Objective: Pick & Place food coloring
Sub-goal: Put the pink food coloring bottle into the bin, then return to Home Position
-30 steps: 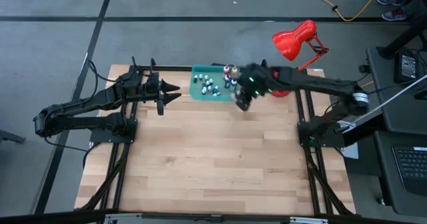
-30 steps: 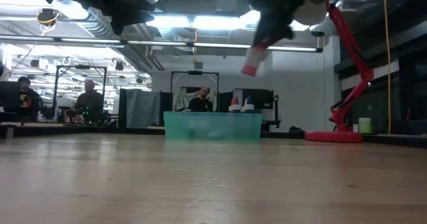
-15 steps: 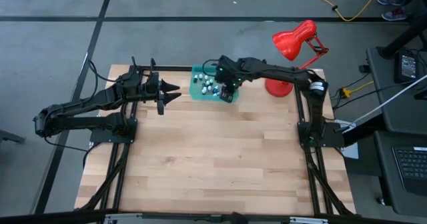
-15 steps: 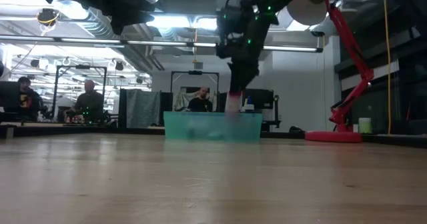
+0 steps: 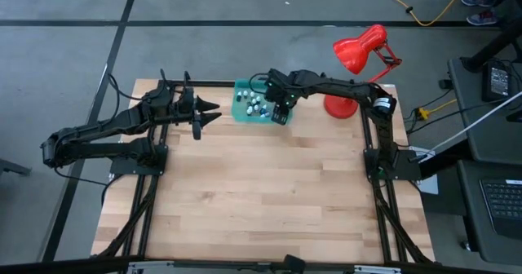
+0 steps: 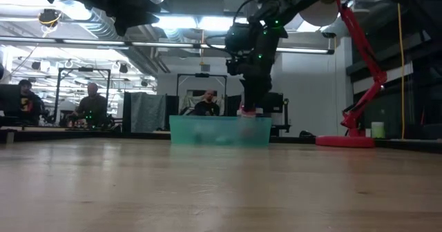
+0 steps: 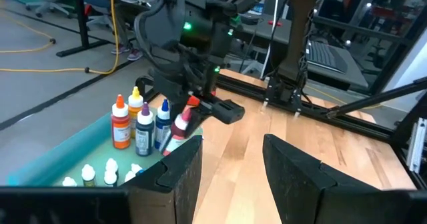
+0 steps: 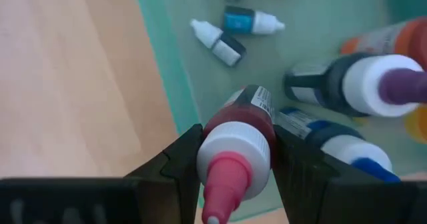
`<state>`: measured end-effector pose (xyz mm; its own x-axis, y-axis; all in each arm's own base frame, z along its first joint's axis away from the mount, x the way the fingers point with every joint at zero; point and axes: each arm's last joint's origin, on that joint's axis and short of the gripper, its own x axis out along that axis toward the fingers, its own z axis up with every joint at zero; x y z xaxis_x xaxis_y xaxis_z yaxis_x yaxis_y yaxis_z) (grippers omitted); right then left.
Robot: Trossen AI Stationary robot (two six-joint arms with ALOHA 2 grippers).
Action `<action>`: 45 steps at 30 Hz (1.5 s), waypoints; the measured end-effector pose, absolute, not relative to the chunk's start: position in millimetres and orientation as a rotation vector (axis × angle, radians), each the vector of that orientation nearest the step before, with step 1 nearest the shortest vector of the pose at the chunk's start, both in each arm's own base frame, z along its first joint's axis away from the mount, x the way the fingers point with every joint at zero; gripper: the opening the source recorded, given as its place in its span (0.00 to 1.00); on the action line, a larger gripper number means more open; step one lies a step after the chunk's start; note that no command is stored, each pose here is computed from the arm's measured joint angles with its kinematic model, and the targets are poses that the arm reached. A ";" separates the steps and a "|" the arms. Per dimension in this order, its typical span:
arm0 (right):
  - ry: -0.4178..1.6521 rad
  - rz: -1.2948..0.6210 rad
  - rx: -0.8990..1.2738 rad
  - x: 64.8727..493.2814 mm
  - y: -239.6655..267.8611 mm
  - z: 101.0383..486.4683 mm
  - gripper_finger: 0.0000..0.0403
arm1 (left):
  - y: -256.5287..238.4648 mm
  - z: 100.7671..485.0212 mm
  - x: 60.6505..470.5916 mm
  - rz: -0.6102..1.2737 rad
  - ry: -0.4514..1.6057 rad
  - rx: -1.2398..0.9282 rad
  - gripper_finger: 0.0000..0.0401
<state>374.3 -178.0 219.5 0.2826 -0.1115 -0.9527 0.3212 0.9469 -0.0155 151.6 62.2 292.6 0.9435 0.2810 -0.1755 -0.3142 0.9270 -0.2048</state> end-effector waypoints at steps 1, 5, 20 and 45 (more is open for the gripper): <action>1.249 -0.283 0.205 373.9 -179.0 219.6 0.39 | 62.4 292.8 151.6 0.312 0.141 -0.232 0.39; 1.229 -0.244 0.249 374.6 -182.7 216.1 0.39 | 63.0 293.1 151.4 0.333 0.137 -0.229 0.39; 1.262 -0.234 0.311 376.7 -184.6 202.7 0.44 | 63.1 294.6 151.6 0.332 0.122 -0.225 0.39; 0.913 -0.264 -0.425 404.7 -48.6 369.4 0.04 | 31.4 321.1 131.7 0.034 -0.074 -0.304 0.04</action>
